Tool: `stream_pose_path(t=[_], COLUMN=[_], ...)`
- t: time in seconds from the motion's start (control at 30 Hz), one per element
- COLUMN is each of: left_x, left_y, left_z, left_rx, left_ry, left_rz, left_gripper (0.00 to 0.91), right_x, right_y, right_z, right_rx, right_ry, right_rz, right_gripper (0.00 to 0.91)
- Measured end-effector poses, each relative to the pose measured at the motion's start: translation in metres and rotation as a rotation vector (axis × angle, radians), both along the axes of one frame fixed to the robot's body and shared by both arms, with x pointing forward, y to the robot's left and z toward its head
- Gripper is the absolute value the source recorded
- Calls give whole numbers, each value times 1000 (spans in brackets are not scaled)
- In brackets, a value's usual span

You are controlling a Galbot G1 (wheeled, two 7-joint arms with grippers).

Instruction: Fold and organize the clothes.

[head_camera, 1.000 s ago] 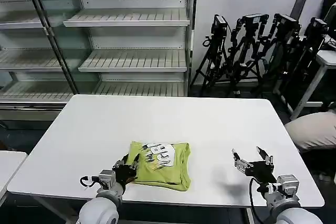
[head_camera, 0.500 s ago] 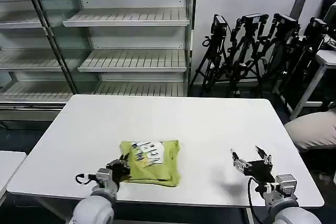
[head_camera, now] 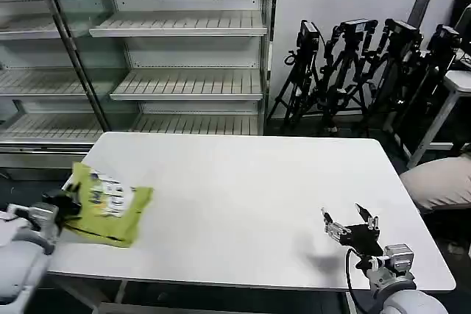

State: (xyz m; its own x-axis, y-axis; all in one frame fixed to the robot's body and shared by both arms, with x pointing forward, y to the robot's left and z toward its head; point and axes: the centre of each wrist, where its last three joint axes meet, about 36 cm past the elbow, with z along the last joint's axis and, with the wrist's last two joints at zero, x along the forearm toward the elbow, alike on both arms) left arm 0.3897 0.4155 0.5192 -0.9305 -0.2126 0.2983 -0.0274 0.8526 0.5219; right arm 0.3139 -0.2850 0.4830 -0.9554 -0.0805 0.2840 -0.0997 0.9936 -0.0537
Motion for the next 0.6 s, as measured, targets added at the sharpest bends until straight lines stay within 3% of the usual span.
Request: stream_pose_path(t=[0.1,0.2,0.6], left_x=[-7,-17,-65], left_y=[-9,-35,-223], left_z=[16,19,-51], left_rx=[11,-9,-265], left_ry=[-39,-72,-18], left_rz=[-30,-65,-314], left_gripper=[0,10,10], right_x=[0,2,7], right_y=[0,-3,-3], right_z=[0,2,10], right_rx=[0,-7,-17], right_ry=[1,-2,-10], right_rz=[4,1,5], right_gripper=[907,907,907])
